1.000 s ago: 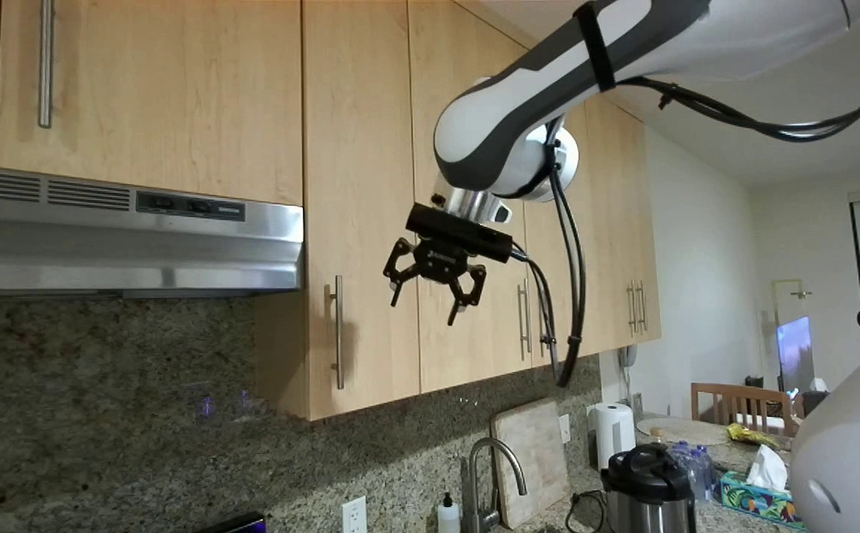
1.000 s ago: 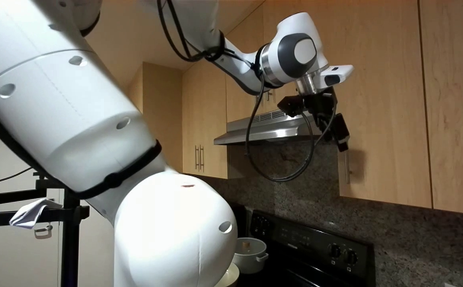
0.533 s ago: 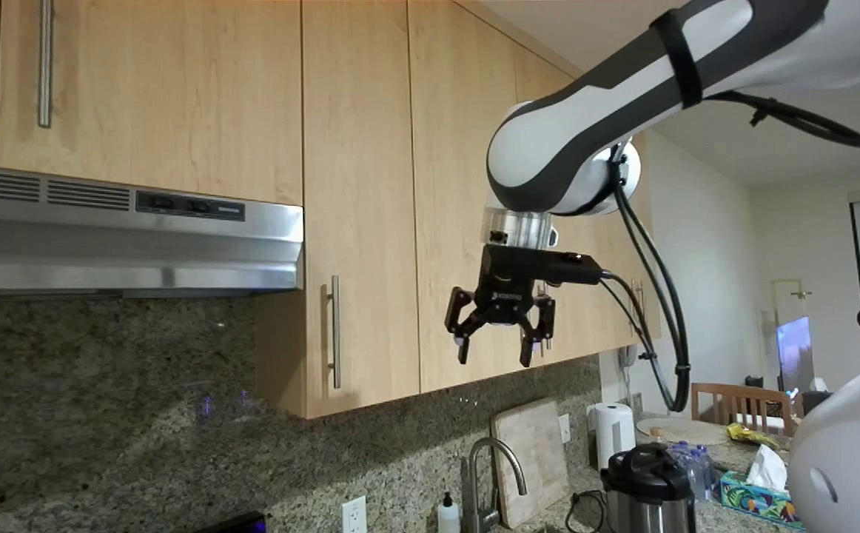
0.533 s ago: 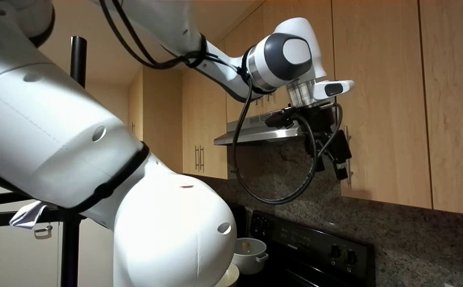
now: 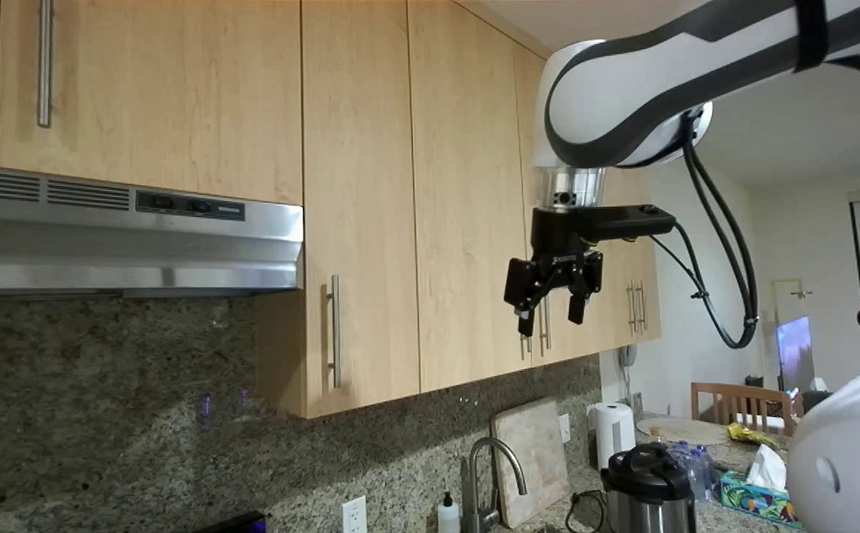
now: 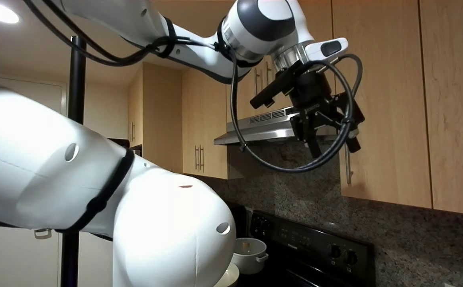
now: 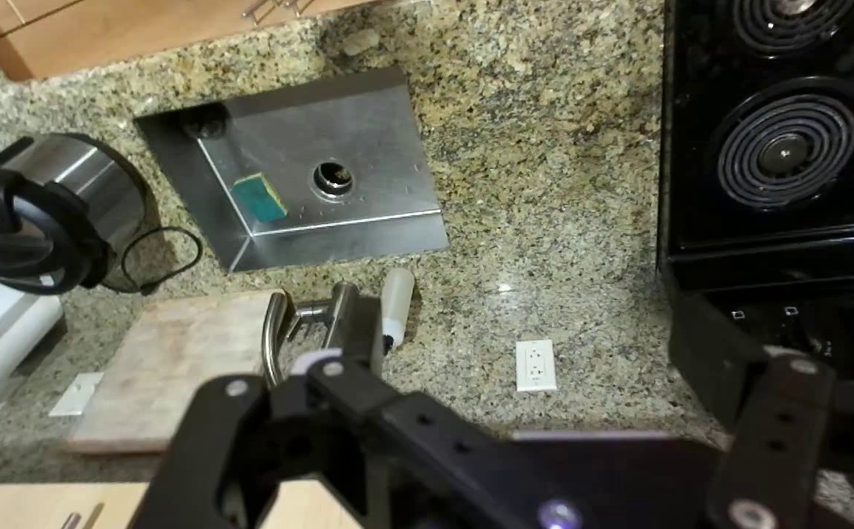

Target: Close the open cabinet door

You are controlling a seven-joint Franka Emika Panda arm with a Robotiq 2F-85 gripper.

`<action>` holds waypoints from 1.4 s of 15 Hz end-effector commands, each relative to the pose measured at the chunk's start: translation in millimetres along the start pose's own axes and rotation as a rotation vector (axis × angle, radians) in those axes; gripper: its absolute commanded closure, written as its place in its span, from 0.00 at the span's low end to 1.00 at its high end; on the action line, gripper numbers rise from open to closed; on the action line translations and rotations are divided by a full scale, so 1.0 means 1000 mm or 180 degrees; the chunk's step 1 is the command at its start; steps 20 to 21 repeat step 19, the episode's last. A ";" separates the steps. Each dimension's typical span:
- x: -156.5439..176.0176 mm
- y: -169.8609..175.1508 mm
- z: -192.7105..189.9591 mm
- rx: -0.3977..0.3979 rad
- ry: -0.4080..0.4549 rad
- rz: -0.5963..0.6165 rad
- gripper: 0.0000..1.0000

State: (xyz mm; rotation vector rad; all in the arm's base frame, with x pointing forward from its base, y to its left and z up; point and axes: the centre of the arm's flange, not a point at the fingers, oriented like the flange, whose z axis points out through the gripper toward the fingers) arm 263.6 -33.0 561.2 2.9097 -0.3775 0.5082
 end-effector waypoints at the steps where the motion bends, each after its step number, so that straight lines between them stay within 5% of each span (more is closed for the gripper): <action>1: -0.018 0.027 -0.020 -0.0031 0.0175 -0.0557 0.00; 6: -0.014 0.045 -0.005 0.0488 0.0069 -0.0816 0.00; 7: -0.012 0.040 -0.017 0.0318 0.0188 -0.0697 0.00; 21: -0.013 0.044 -0.006 0.0448 0.0124 -0.0716 0.00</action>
